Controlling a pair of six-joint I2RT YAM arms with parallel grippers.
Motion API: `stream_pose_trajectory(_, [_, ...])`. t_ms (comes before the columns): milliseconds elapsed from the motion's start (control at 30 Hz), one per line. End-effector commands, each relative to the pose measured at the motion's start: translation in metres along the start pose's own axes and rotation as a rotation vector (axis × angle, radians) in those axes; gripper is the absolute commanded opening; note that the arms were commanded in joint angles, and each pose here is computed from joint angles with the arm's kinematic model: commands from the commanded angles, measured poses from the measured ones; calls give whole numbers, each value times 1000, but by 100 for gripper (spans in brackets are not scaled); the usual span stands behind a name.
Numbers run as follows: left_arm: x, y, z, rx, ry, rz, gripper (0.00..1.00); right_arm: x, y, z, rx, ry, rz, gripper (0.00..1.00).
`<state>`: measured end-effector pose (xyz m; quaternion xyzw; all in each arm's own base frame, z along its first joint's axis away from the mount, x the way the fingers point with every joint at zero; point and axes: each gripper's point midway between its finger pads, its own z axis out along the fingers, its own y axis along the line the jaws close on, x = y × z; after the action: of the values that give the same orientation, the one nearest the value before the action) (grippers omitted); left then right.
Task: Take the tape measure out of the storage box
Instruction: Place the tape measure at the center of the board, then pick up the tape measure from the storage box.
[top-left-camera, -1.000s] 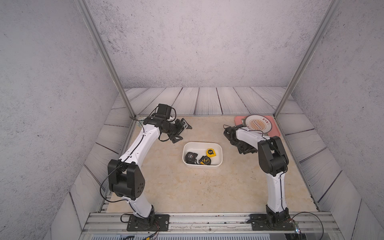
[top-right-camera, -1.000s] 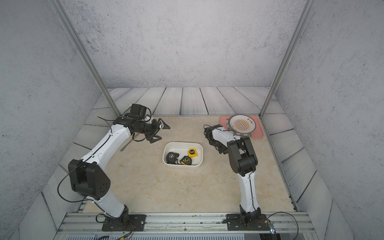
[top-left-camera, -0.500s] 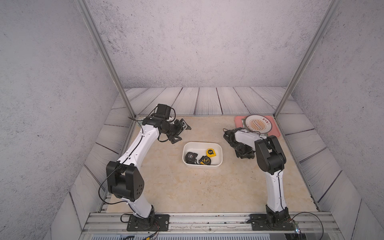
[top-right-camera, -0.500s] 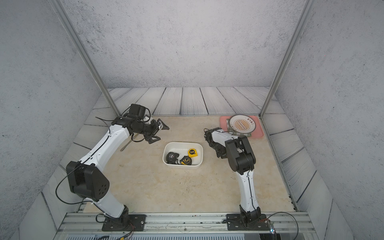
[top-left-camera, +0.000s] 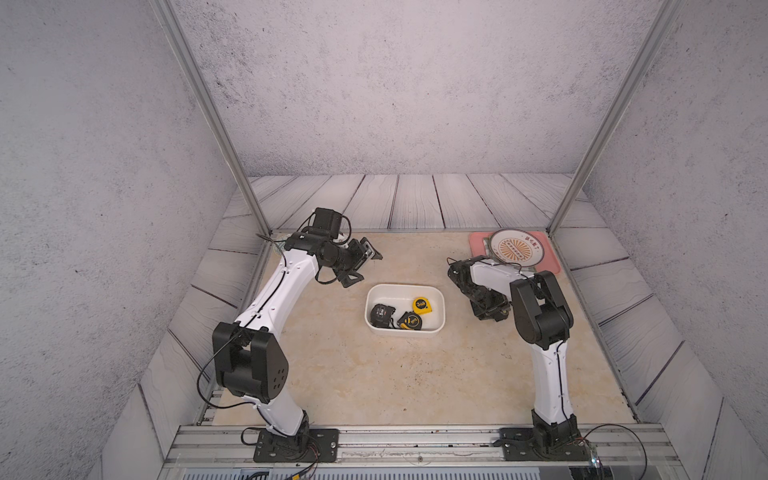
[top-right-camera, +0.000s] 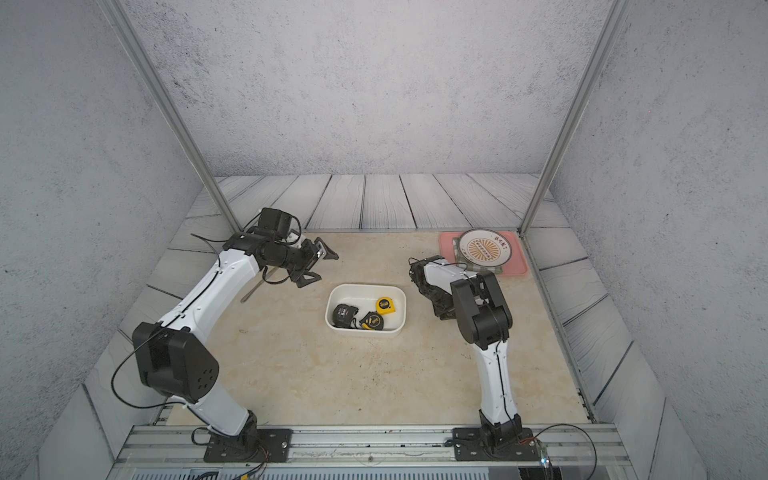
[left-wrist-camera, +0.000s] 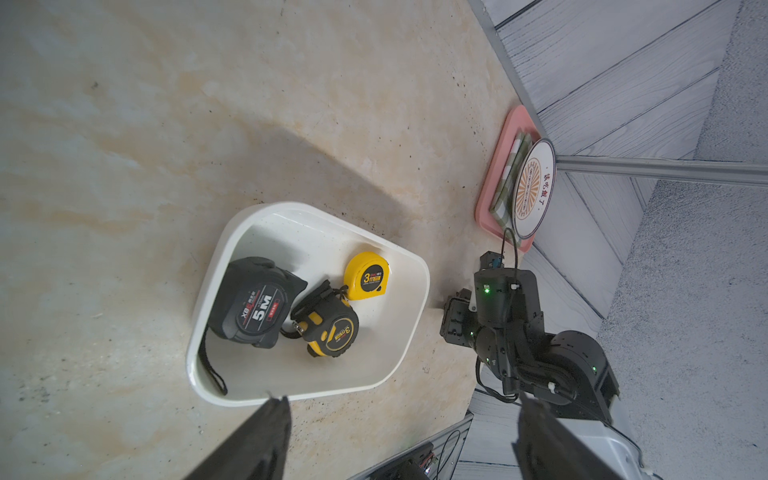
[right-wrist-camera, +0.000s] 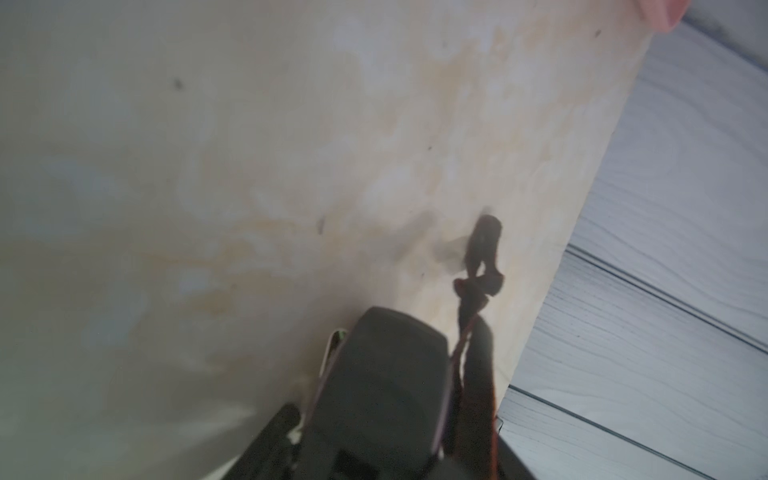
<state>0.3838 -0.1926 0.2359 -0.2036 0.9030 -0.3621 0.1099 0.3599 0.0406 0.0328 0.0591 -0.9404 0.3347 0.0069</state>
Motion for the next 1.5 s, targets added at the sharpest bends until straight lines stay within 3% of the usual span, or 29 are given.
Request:
stream_pose_trajectory(0, [1, 4, -2, -9, 1, 7, 89, 0, 8, -5, -80, -4, 29, 69])
stream_pose_trajectory(333, [-2, 2, -2, -13, -4, 14, 90, -7, -6, -46, -137, -94, 52, 71])
stream_pose_trajectory(600, [-8, 6, 5, -84, 6, 89, 91, -2, -20, -102, -290, -181, 98, 71])
stream_pose_trajectory(833, [15, 11, 49, -270, 159, 347, 91, -15, -36, -174, -528, -391, 169, 71])
stream_pose_trajectory(1033, [51, 17, 112, -364, 310, 508, 92, -27, -53, -209, -621, -520, 246, 71])
stream_pose_trajectory(1467, [72, 14, 168, -561, 321, 743, 92, -10, -78, -239, -705, -623, 294, 70])
